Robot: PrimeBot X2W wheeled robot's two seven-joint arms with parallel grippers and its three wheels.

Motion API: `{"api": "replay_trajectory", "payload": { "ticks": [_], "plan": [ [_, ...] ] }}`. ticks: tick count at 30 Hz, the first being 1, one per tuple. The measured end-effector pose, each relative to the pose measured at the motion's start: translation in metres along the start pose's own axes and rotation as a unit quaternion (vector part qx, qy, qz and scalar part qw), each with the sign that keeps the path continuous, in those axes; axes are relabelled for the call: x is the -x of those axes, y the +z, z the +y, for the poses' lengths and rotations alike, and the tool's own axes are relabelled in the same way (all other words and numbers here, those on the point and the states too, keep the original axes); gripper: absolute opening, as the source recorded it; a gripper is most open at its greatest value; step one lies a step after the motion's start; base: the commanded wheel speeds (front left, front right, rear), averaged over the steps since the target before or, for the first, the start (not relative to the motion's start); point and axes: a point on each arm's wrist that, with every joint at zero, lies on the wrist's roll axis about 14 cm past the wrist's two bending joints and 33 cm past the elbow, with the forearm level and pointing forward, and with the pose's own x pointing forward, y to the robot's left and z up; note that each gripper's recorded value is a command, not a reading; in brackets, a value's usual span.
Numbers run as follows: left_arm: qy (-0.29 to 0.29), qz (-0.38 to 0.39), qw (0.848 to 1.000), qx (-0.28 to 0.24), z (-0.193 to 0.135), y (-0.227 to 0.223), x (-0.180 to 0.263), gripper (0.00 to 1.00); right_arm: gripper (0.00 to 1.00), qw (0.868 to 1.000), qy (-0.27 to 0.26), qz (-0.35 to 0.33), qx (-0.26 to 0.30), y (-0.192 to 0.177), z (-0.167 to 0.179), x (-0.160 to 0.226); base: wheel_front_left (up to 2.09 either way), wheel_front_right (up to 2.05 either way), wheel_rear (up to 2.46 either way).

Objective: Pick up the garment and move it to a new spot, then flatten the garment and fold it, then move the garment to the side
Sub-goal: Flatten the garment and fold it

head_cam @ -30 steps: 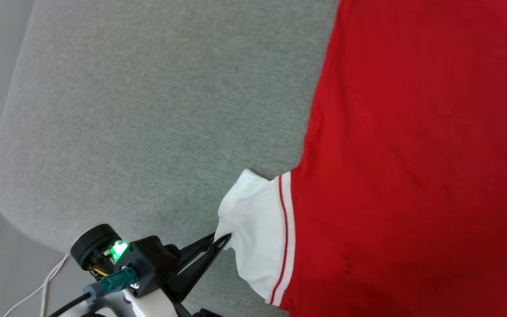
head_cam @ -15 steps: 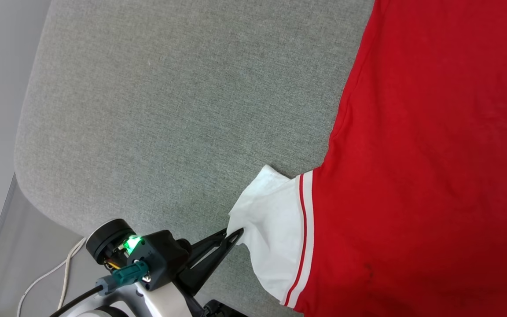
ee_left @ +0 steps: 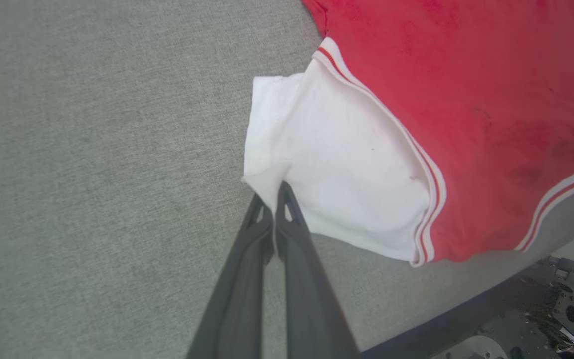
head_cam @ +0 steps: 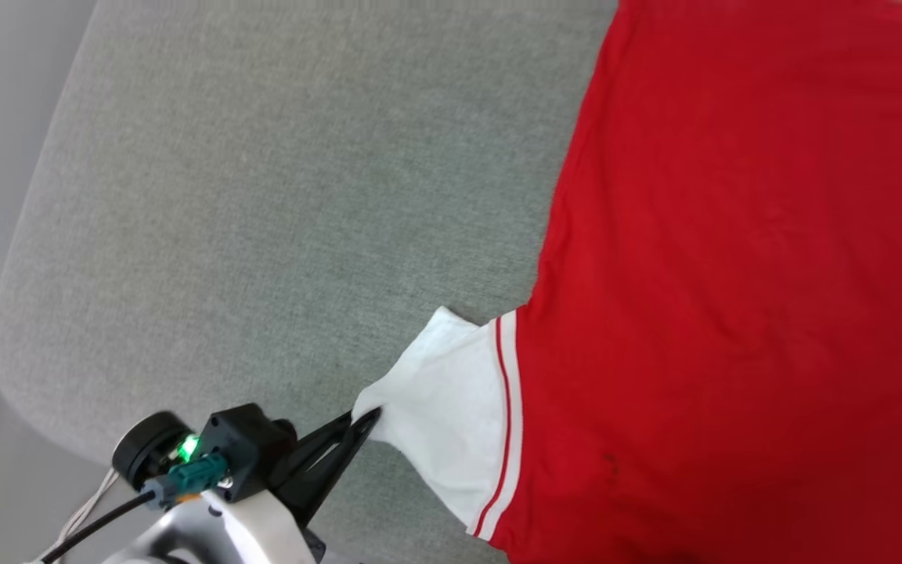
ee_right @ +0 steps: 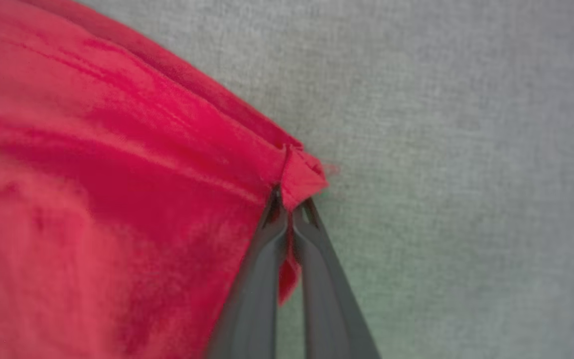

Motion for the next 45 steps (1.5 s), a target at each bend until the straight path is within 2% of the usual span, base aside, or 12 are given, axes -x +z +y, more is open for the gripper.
{"api": "replay_trajectory", "payload": {
  "ticks": [7, 14, 20, 27, 32, 36, 37, 38, 41, 45],
  "plan": [
    [-0.003, -0.015, 1.000, 0.014, -0.008, -0.003, 0.011, 0.00, 0.00, 1.000, 0.001, 0.018, -0.017, -0.062, -0.019, 0.032, 0.00, 0.00, 0.00],
    [-0.008, -0.033, 0.999, 0.007, -0.015, 0.002, 0.020, 0.00, 0.00, 0.998, -0.005, 0.032, -0.045, -0.134, -0.041, 0.074, 0.00, 0.00, 0.00],
    [-0.025, -0.057, 0.998, 0.004, -0.026, 0.011, 0.021, 0.00, 0.00, 0.996, 0.007, 0.032, -0.080, -0.194, -0.047, 0.111, 0.00, 0.00, 0.00],
    [-0.042, -0.071, 0.997, -0.005, -0.035, 0.018, 0.017, 0.00, 0.00, 0.993, -0.006, 0.035, -0.108, -0.253, -0.052, 0.148, 0.00, 0.00, 0.00],
    [-0.046, -0.075, 0.996, -0.008, -0.038, 0.018, 0.015, 0.00, 0.00, 0.991, -0.003, 0.049, -0.129, -0.283, -0.049, 0.156, 0.00, 0.00, 0.00],
    [-0.049, -0.075, 0.996, -0.007, -0.041, 0.016, 0.016, 0.00, 0.00, 0.990, 0.004, 0.057, -0.131, -0.292, -0.041, 0.154, 0.00, 0.00, 0.00],
    [-0.049, -0.075, 0.996, -0.007, -0.041, 0.016, 0.017, 0.00, 0.24, 0.990, 0.005, 0.052, -0.129, -0.290, -0.040, 0.153, 0.00, 0.00, 0.00],
    [-0.048, -0.076, 0.996, -0.008, -0.041, 0.016, 0.017, 0.00, 1.00, 0.990, 0.007, 0.050, -0.129, -0.288, -0.039, 0.153, 0.00, 0.00, 0.00],
    [-0.046, -0.076, 0.996, -0.011, -0.040, 0.016, 0.019, 0.00, 1.00, 0.991, 0.018, 0.039, -0.127, -0.279, -0.034, 0.152, 0.00, 0.00, 0.00],
    [-0.044, -0.078, 0.996, -0.013, -0.039, 0.018, 0.023, 0.00, 1.00, 0.994, 0.024, -0.013, -0.107, -0.238, -0.034, 0.160, 0.00, 0.00, 0.00]
  ]
}}
